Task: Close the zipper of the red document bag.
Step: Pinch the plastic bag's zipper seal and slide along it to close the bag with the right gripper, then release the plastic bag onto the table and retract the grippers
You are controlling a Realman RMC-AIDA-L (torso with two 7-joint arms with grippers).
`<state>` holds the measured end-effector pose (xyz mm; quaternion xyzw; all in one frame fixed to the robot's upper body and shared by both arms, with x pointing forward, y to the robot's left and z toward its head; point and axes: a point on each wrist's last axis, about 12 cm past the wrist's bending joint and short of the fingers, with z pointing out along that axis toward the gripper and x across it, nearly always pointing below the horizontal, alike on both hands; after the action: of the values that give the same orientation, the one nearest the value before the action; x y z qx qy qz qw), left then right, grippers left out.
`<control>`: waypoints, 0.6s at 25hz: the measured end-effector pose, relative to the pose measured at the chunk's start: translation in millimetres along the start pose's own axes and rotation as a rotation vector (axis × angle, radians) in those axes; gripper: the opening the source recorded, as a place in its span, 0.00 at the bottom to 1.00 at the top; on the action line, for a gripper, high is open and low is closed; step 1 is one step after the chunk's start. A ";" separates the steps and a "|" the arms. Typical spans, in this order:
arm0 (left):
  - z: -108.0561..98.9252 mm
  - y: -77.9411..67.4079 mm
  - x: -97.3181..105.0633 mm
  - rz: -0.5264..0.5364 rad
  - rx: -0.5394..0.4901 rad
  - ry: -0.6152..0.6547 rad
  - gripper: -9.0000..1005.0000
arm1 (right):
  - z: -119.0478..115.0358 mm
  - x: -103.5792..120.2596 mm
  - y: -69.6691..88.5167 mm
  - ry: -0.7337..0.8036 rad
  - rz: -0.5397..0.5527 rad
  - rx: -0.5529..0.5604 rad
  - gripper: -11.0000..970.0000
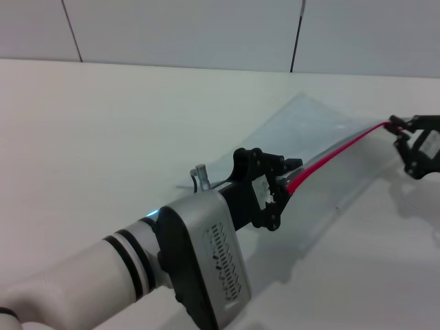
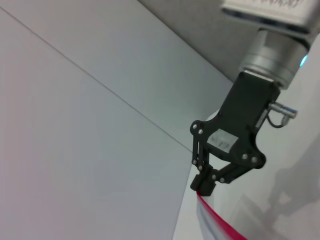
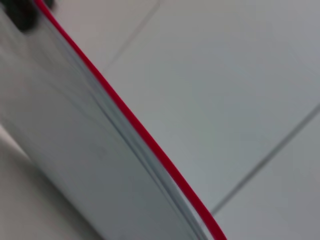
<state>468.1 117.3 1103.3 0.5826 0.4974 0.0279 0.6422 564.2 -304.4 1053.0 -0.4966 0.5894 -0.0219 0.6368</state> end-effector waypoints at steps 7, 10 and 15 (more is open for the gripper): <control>-4.5 -3.2 -3.7 0.006 0.010 -0.023 0.06 | -6.1 16.1 -13.5 0.119 0.035 0.101 0.14; -5.7 -4.3 -5.2 0.007 0.013 -0.031 0.06 | -8.5 21.8 -18.7 0.163 0.050 0.140 0.14; -7.4 -6.6 -6.6 0.012 0.016 -0.042 0.06 | -15.6 30.5 -27.6 0.219 0.088 0.219 0.15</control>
<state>456.3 116.4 1103.5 0.5912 0.4805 0.0157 0.6476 576.8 -346.5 1051.9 -0.3926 0.6706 -0.1124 0.6193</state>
